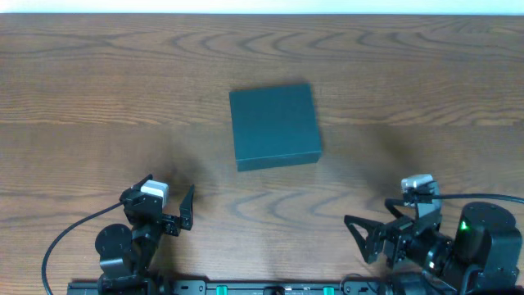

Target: Pack container

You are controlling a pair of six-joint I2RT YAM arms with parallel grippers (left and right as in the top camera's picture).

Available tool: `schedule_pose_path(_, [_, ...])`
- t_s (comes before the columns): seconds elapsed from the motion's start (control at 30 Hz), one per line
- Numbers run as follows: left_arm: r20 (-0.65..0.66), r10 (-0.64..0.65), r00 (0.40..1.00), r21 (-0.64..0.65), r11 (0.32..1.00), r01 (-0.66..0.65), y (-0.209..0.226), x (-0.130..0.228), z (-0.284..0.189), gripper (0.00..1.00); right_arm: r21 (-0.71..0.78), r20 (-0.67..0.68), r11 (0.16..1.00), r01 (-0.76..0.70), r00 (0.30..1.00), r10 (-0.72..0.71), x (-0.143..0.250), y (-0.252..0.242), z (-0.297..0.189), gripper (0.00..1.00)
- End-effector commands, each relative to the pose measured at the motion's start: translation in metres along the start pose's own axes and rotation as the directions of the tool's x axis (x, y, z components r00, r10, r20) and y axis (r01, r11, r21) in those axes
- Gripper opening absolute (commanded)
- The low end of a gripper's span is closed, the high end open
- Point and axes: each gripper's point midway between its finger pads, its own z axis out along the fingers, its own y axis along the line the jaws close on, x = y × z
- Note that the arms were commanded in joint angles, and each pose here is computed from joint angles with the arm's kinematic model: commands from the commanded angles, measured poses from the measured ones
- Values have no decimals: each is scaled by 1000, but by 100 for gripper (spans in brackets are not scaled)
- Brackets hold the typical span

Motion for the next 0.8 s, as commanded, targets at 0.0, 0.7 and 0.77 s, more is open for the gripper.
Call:
schedule_pose_path(0.0, [-12, -16, 1000, 17, 1000, 16, -3, 8, 3, 95, 147, 91, 986, 74, 992, -88, -10, -23, -3, 99])
schedule_pose_path(0.7, [-12, -16, 1000, 17, 1000, 16, -3, 8, 3, 95, 324, 328, 945, -42, 942, -70, 54, -121, 86, 99])
schedule_pose_path(0.77, [-12, -16, 1000, 17, 1000, 16, -3, 8, 3, 95, 327, 306, 944, -54, 950, -52, 63, -127, 94, 99])
